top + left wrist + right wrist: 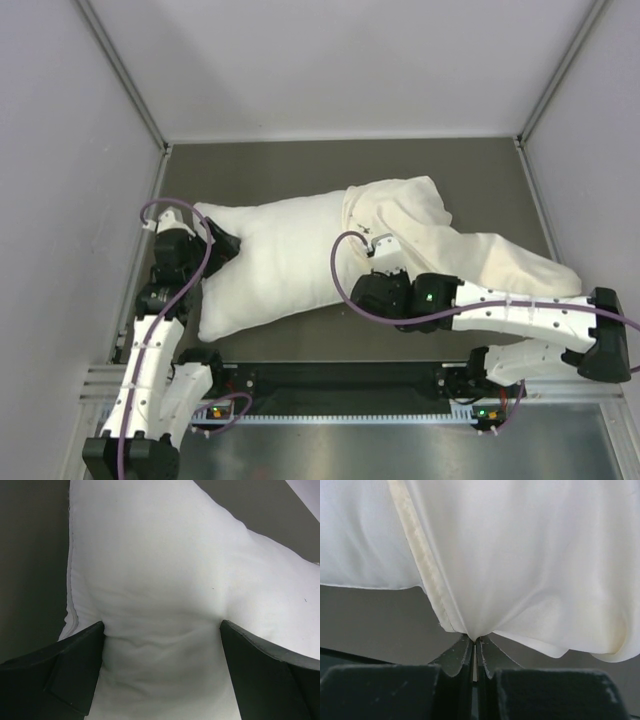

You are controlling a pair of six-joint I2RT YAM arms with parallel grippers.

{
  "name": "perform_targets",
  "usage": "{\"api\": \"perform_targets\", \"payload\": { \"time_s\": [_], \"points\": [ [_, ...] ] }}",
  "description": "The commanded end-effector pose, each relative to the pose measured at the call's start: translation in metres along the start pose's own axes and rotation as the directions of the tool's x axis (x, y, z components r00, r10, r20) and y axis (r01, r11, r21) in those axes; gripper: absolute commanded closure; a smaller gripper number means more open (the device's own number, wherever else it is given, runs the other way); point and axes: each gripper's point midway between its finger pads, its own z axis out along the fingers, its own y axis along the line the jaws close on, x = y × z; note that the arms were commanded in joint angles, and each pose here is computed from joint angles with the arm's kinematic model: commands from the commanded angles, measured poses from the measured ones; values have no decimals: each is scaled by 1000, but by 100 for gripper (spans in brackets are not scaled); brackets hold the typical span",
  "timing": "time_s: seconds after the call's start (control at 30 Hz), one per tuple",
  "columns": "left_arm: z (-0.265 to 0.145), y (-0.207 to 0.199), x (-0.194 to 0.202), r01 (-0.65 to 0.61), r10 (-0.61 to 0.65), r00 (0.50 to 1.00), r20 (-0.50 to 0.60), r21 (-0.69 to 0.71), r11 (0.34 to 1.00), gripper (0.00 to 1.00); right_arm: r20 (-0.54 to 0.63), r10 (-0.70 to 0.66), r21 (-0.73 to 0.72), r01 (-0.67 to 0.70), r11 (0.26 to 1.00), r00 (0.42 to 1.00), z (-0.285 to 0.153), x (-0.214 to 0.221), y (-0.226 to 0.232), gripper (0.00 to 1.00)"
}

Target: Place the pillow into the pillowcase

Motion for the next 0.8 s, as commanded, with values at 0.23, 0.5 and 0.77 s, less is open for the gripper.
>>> {"api": "perform_targets", "payload": {
  "time_s": [0.23, 0.5, 0.77],
  "points": [
    [3, -11, 34, 52, -39, 993, -111, 115, 992, 1, 79, 98, -523, -42, 851, 992, -42, -71, 73, 100],
    [-6, -10, 0, -27, 28, 999, -47, 25, 999, 1, 192, 184, -602, -33, 798, 964, -70, -184, 50, 100],
    [0, -71, -49, -30, 40, 997, -70, 137, 990, 1, 221, 257, -656, -52, 753, 941, -78, -267, 29, 100]
  ]
}}
